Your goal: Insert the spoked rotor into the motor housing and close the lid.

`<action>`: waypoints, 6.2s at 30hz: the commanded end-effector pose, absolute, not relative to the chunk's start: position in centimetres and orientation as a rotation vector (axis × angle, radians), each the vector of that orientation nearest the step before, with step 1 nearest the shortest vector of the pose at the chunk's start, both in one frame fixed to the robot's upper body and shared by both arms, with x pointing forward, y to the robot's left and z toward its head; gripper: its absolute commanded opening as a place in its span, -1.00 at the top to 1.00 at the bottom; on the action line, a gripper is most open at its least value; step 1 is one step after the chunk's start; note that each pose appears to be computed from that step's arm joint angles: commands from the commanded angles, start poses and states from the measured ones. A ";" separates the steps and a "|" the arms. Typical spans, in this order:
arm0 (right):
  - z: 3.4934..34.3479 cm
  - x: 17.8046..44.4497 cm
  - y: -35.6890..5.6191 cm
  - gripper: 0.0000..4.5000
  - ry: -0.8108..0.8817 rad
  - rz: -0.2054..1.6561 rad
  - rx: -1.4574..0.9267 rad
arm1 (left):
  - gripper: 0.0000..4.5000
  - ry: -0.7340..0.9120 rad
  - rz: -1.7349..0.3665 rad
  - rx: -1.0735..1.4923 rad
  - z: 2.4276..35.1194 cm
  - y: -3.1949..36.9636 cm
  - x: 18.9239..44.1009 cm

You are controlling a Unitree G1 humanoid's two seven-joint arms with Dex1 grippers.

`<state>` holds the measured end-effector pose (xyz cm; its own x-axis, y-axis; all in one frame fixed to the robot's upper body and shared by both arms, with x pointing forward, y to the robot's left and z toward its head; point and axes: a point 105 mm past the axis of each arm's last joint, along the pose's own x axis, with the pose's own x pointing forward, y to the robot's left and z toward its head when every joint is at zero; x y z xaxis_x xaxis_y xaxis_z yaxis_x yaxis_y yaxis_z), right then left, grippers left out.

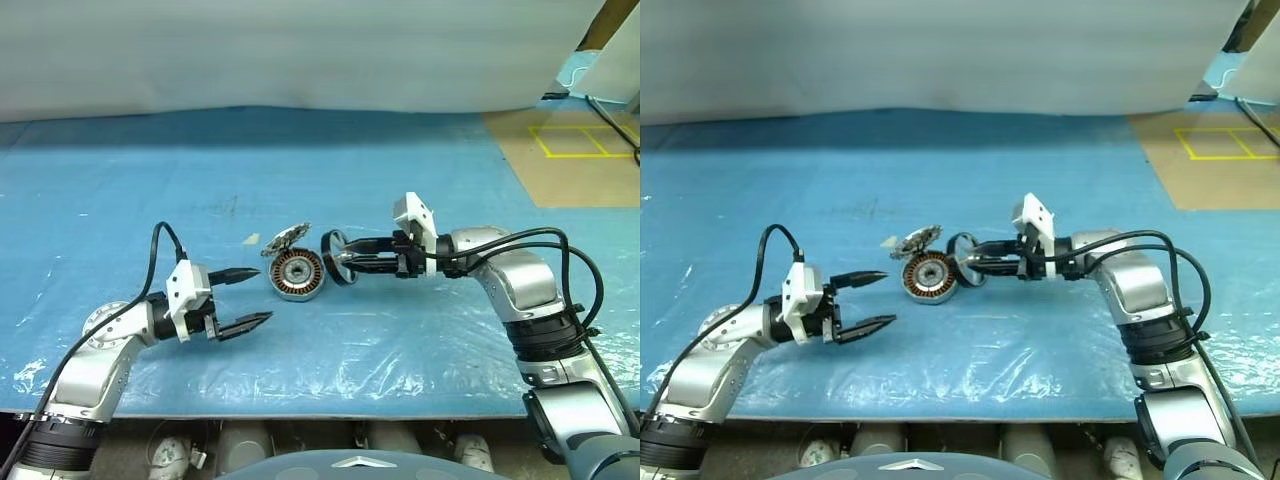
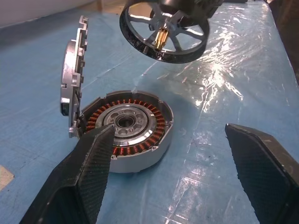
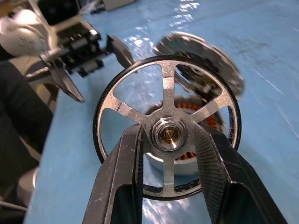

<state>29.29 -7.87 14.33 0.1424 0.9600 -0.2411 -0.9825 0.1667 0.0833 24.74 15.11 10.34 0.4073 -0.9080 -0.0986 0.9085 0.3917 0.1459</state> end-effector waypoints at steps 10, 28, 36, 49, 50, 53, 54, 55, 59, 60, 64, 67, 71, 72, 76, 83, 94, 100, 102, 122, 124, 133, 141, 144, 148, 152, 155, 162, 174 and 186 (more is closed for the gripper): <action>15.0 30.7 -4.4 0.45 0.182 1.439 -0.170 | -0.77 -0.033 -1.133 0.211 11.9 15.6 24.8; 12.6 31.8 -3.8 0.45 0.162 1.446 -0.454 | -0.77 -0.036 -1.138 0.206 11.6 15.2 24.9; 12.2 31.7 -3.4 0.45 0.123 1.444 -0.597 | -0.77 -0.039 -1.138 0.204 11.1 15.1 24.9; 11.6 31.6 -3.6 0.02 0.132 1.487 -0.695 | -0.77 -0.032 -1.141 0.210 10.5 15.5 24.8; 11.6 31.5 -3.5 -0.14 0.135 1.498 -0.691 | -0.77 -0.033 -1.141 0.210 10.5 15.5 24.8; 11.6 31.4 -3.4 -0.59 0.140 1.520 -0.705 | -0.77 -0.035 -1.143 0.211 10.6 15.4 24.9; 11.6 31.5 -3.3 -0.77 0.135 1.514 -0.718 | -0.77 -0.038 -1.143 0.211 10.8 15.3 24.9; 11.6 31.7 -3.2 -0.91 0.132 1.505 -0.729 | -0.77 -0.040 -1.144 0.211 10.9 15.2 24.9; 12.7 31.8 -3.0 -0.99 0.115 1.520 -0.679 | -0.77 -0.047 -1.146 0.214 11.6 14.7 24.9; 13.1 31.7 -2.9 -0.99 0.105 1.525 -0.654 | -0.77 -0.047 -1.145 0.213 11.7 14.6 24.9; 14.7 31.5 -2.5 -0.91 0.097 1.530 -0.485 | -0.77 -0.046 -1.140 0.209 11.9 14.4 24.8; 13.9 30.7 -2.7 -0.57 0.138 1.558 -0.435 | -0.77 -0.044 -1.136 0.207 12.0 14.4 24.9; 12.1 30.8 -3.3 0.06 0.228 1.516 -0.312 | -0.77 -0.041 -1.129 0.204 12.0 14.7 25.0; 11.9 31.0 -3.3 0.23 0.236 1.492 -0.292 | -0.77 -0.039 -1.125 0.205 12.0 14.9 25.1; 11.9 32.2 -3.1 0.90 0.199 1.401 -0.262 | -0.77 -0.028 -1.120 0.207 11.6 15.5 25.1; 11.5 32.2 -2.3 0.98 0.193 1.382 -0.233 | -0.77 -0.028 -1.132 0.213 11.5 15.5 25.3; 9.6 32.7 -1.9 0.98 0.214 1.353 -0.292 | -0.77 -0.037 -1.126 0.213 11.7 15.4 25.5; 7.5 32.5 -2.2 0.98 0.261 1.357 -0.393 | -0.77 -0.039 -1.119 0.221 11.5 15.5 25.7; 6.3 32.4 -2.8 0.98 0.275 1.362 -0.510 | -0.77 -0.040 -1.119 0.223 11.6 15.6 25.7; 13.9 32.0 -2.4 0.98 0.108 1.405 -0.123 | -0.77 -0.080 -0.862 0.223 13.7 21.5 31.0; 15.7 31.0 -2.6 0.98 0.083 1.432 -0.097 | -0.77 -0.101 -0.844 0.184 14.5 21.7 31.7; 14.8 30.2 -7.7 0.98 0.161 1.240 -0.124 | -0.77 -0.125 -0.898 0.061 15.7 18.2 34.9; 13.3 27.2 -8.7 0.98 0.224 1.223 -0.105 | -0.77 -0.140 -1.092 0.080 15.5 12.0 37.2; 13.5 27.0 -9.2 0.98 0.224 1.211 -0.123 | -0.77 -0.156 -1.123 0.099 15.7 10.6 38.2; 13.3 27.2 -11.1 0.98 0.218 1.123 -0.151 | -0.77 -0.169 -1.141 0.112 16.3 8.8 39.6; 11.7 26.7 -13.6 0.98 0.247 1.005 -0.188 | -0.77 -0.196 -1.233 0.128 16.3 6.2 39.1; 10.4 25.5 -14.9 0.98 0.261 0.927 -0.204 | -0.77 -0.199 -1.267 0.157 16.1 5.1 38.8; 8.8 24.1 -16.1 0.98 0.141 0.750 -0.244 | -0.77 -0.156 -1.353 0.201 15.3 5.0 38.1; 9.9 23.5 -13.2 0.98 0.052 0.839 -0.270 | -0.77 -0.122 -1.453 0.253 14.2 4.1 36.9; 10.5 21.3 -11.1 0.98 0.158 1.069 -0.194 | -0.77 -0.066 -1.580 0.318 11.3 3.3 34.1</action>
